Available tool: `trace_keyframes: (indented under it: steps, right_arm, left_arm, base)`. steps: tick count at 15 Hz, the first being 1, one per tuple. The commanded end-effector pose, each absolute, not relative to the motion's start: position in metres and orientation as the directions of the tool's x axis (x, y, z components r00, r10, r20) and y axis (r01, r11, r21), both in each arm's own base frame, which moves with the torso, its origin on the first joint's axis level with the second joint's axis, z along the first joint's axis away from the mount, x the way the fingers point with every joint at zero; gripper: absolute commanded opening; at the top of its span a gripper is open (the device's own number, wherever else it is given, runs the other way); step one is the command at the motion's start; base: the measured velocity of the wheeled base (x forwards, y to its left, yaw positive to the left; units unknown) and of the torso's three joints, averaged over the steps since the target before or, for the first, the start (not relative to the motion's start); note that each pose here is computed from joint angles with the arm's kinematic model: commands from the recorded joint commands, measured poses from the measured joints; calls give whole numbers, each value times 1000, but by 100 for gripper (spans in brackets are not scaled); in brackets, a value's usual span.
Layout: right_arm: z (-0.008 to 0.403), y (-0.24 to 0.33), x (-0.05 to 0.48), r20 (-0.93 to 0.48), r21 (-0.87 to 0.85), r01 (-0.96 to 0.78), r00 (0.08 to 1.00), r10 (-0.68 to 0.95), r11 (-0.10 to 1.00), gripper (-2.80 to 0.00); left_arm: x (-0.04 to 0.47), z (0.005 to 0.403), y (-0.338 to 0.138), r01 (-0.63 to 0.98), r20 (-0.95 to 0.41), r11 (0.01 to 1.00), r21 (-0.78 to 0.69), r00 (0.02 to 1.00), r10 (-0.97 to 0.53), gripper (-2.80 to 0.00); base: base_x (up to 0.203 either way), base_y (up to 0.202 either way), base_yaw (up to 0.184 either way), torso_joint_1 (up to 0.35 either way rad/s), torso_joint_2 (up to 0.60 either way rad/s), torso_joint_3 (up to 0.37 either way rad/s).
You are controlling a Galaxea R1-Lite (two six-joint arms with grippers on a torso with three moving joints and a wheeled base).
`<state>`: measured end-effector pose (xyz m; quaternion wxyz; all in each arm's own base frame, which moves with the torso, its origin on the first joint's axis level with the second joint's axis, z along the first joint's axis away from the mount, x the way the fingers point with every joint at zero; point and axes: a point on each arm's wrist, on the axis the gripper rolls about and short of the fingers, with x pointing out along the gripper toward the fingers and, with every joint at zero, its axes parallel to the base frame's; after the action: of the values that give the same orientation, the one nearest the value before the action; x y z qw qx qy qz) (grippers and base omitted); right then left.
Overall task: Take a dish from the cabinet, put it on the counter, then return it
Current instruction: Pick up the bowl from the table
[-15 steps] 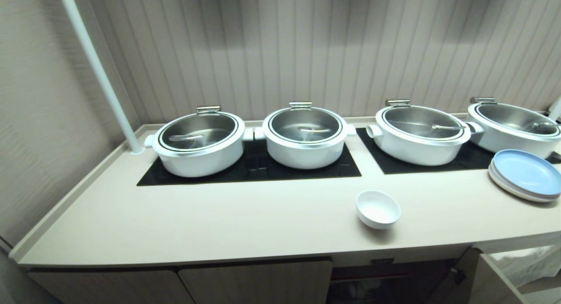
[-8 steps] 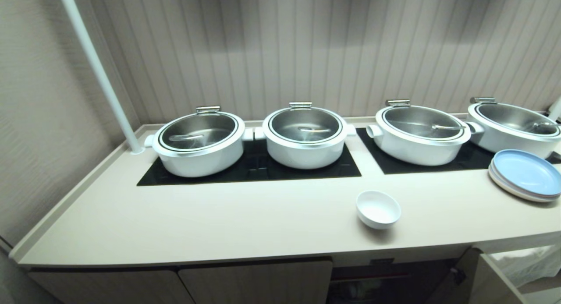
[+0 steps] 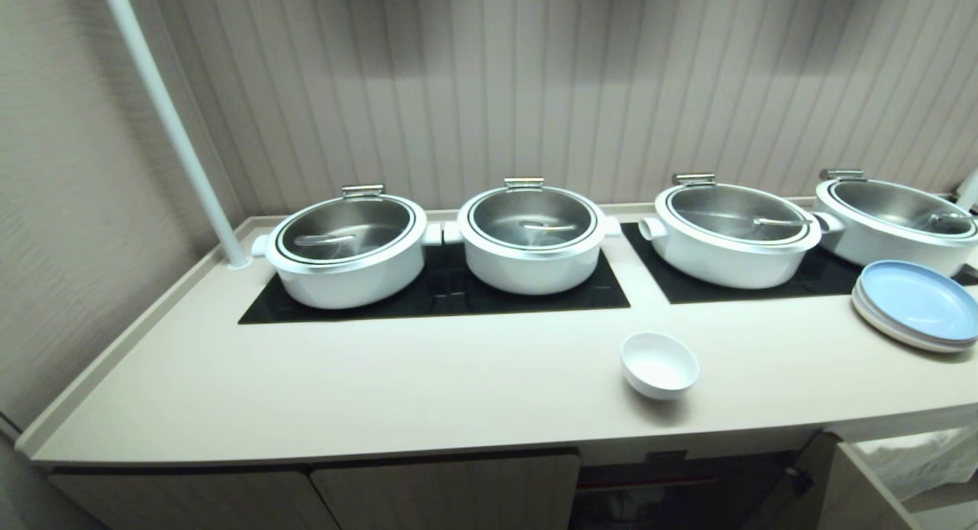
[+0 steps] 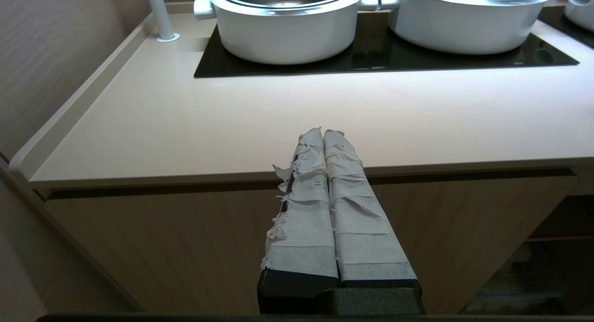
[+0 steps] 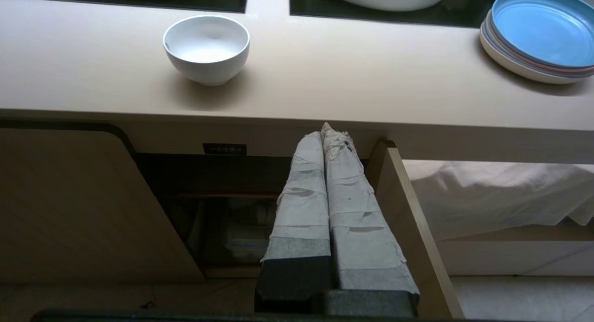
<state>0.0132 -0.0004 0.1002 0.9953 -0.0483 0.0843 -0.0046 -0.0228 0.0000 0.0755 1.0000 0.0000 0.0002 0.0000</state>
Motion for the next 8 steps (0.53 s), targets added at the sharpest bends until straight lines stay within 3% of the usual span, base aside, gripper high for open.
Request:
trace_keyframes:
  steps: [1,8]
  right_arm:
    - [104,0,33,-278,-99,-10,960,-18,995,-280]
    - [155,0,124,-340,-81,-44,940,14,996,-280]
  left_arm:
    - [-23,75,0,-1,0,1000,0,1000,1,-280]
    - [-23,75,0,-1,0,1000,0,1000,1,-280]
  base:
    - [0,0,0,0,0,0]
    - [0,0,0,0,0,0]
